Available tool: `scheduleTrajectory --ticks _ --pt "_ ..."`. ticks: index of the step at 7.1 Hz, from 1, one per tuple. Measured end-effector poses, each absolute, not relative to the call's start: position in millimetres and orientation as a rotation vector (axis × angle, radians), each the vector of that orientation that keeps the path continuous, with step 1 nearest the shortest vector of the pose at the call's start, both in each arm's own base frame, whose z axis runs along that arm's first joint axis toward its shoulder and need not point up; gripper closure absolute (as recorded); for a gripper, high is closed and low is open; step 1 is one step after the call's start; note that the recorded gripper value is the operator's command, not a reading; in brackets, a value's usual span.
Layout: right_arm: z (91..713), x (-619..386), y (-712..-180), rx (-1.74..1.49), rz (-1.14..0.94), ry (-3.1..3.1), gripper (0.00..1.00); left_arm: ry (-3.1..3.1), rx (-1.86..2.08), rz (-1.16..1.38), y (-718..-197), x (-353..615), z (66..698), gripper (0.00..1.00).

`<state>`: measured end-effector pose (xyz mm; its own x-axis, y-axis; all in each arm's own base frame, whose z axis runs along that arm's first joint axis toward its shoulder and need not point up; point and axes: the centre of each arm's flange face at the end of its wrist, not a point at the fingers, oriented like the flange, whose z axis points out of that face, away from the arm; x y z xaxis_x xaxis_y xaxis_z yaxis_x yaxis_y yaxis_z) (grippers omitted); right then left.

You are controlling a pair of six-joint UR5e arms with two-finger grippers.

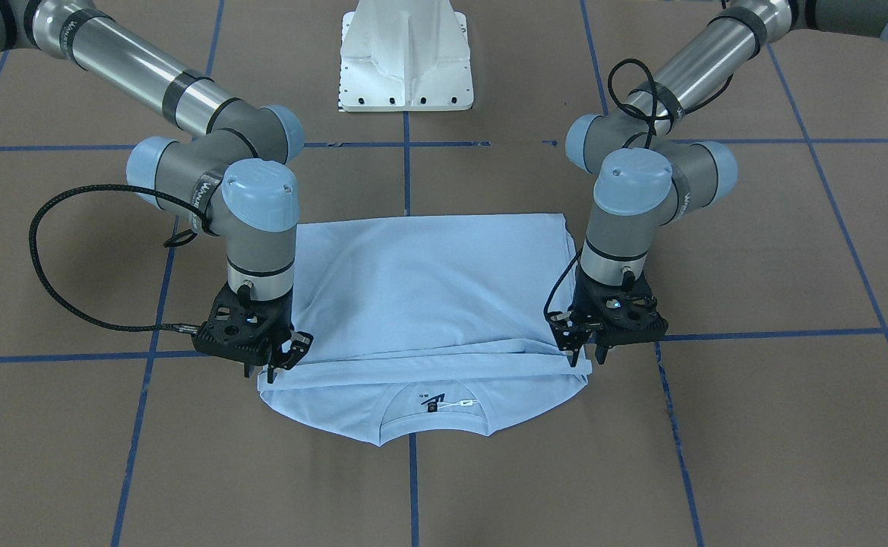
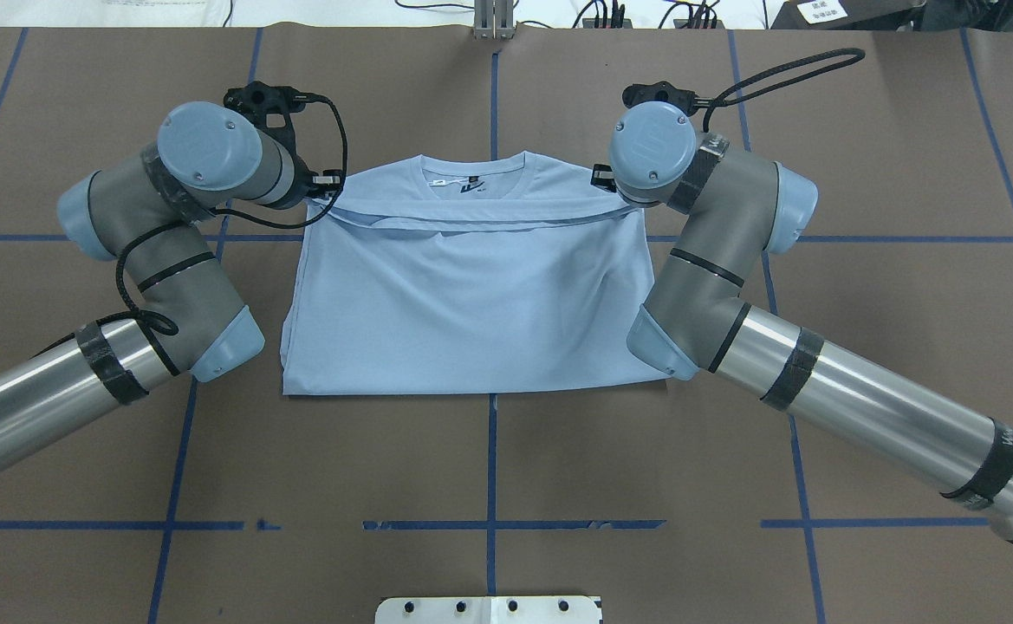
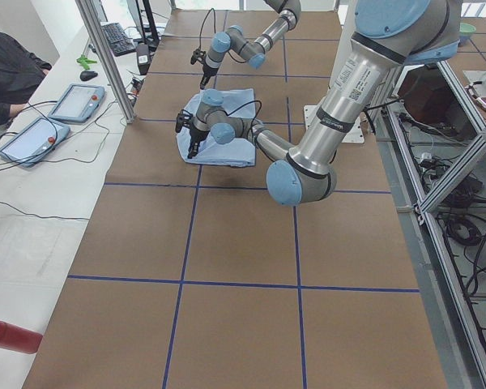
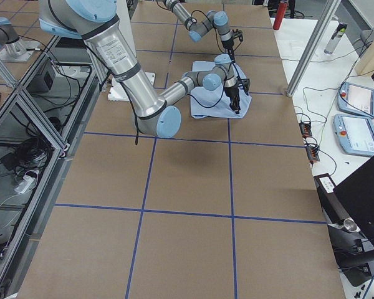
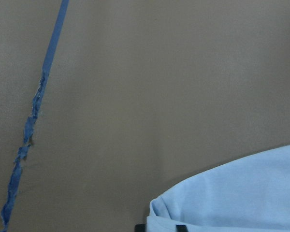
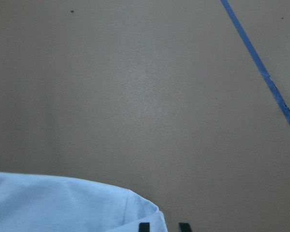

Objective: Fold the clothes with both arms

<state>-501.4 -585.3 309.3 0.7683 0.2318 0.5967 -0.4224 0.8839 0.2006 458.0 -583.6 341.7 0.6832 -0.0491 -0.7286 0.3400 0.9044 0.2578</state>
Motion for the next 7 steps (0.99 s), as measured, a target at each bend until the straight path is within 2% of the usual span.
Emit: scheduleTrajectory --ticks 1,3,4,5,6,7 --pt "305 -496 -584 0.352 0.302 -0.621 0.0 0.822 0.406 -0.216 -570 449 336 0.0" --pt "311 -484 -579 0.363 0.224 -0.712 0.0 0.884 0.403 -0.178 -506 432 338 0.0" --pt "314 -480 -575 0.369 0.212 -0.741 0.0 0.914 0.384 -0.176 -469 422 346 0.07" --pt "315 -478 -573 0.373 0.208 -0.755 0.0 0.955 0.35 -0.189 -430 417 357 0.4" --pt "315 -476 -572 0.375 0.207 -0.759 0.0 0.978 0.319 -0.21 -396 420 371 0.47" --pt "315 -476 -571 0.376 0.208 -0.76 0.0 0.985 0.305 -0.226 -374 429 379 0.47"
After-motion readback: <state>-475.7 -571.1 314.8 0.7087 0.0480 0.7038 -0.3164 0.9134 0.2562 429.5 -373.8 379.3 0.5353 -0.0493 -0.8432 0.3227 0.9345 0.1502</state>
